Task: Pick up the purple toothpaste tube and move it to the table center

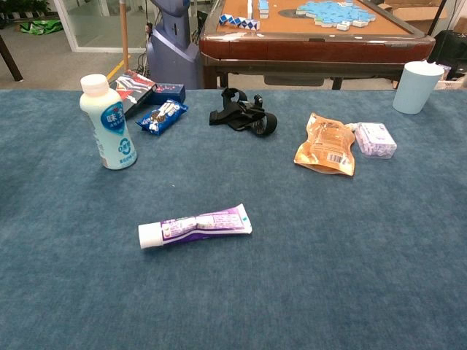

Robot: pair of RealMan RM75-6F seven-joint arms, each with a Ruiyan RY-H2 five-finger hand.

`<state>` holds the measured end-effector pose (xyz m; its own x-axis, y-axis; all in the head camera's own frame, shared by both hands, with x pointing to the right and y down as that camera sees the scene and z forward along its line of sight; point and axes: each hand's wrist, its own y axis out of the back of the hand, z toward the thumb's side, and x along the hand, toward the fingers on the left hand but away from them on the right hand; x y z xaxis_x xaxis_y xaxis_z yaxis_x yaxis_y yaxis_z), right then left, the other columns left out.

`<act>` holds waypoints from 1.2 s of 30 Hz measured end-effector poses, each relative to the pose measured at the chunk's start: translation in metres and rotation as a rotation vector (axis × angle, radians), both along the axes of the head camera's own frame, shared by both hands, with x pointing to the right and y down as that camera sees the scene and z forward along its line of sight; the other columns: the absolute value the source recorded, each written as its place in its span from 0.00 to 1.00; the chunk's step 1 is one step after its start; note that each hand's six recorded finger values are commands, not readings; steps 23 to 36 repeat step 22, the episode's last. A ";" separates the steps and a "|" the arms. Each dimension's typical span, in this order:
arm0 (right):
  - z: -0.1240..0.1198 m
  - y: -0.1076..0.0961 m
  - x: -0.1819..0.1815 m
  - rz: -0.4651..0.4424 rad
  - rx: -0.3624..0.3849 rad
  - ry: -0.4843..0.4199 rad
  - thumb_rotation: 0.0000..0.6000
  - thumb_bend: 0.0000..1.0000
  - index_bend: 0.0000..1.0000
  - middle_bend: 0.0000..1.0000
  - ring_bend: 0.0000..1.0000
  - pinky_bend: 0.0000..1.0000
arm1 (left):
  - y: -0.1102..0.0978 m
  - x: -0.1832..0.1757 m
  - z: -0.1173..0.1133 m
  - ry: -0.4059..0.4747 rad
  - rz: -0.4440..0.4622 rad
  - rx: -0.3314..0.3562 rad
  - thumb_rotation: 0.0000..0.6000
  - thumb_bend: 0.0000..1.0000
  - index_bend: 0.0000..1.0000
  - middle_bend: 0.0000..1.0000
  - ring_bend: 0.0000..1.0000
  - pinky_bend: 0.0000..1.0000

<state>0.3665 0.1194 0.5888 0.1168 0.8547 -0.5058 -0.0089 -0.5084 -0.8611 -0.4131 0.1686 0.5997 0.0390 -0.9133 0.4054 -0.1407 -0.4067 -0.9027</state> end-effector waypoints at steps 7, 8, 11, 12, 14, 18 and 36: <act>-0.007 0.025 0.022 0.042 0.080 0.014 1.00 0.24 0.39 0.44 0.36 0.36 | 0.016 -0.004 -0.004 -0.060 0.003 0.017 1.00 0.18 0.00 0.00 0.00 0.10; -0.008 0.029 0.024 0.049 0.088 0.014 1.00 0.24 0.39 0.45 0.36 0.36 | 0.018 -0.004 -0.005 -0.067 0.007 0.021 1.00 0.18 0.00 0.00 0.00 0.10; -0.010 0.041 0.031 0.074 0.098 0.018 1.00 0.24 0.40 0.46 0.36 0.36 | 0.026 -0.002 -0.008 -0.072 0.012 0.029 1.00 0.18 0.00 0.00 0.00 0.10; -0.010 0.046 0.034 0.082 0.098 0.024 1.00 0.24 0.40 0.46 0.36 0.36 | 0.028 -0.001 -0.009 -0.070 0.013 0.029 1.00 0.18 0.00 0.00 0.00 0.10; -0.011 0.051 0.037 0.092 0.102 0.032 1.00 0.24 0.40 0.46 0.36 0.36 | 0.031 0.001 -0.010 -0.067 0.018 0.029 1.00 0.18 0.00 0.00 0.00 0.10; -0.013 0.059 0.041 0.118 0.114 0.032 1.00 0.24 0.42 0.47 0.37 0.36 | 0.032 0.004 -0.010 -0.059 0.020 0.031 1.00 0.18 0.00 0.00 0.00 0.10; -0.013 0.062 0.042 0.130 0.113 0.018 1.00 0.24 0.43 0.47 0.37 0.36 | 0.033 0.006 -0.008 -0.057 0.028 0.030 1.00 0.18 0.00 0.00 0.00 0.10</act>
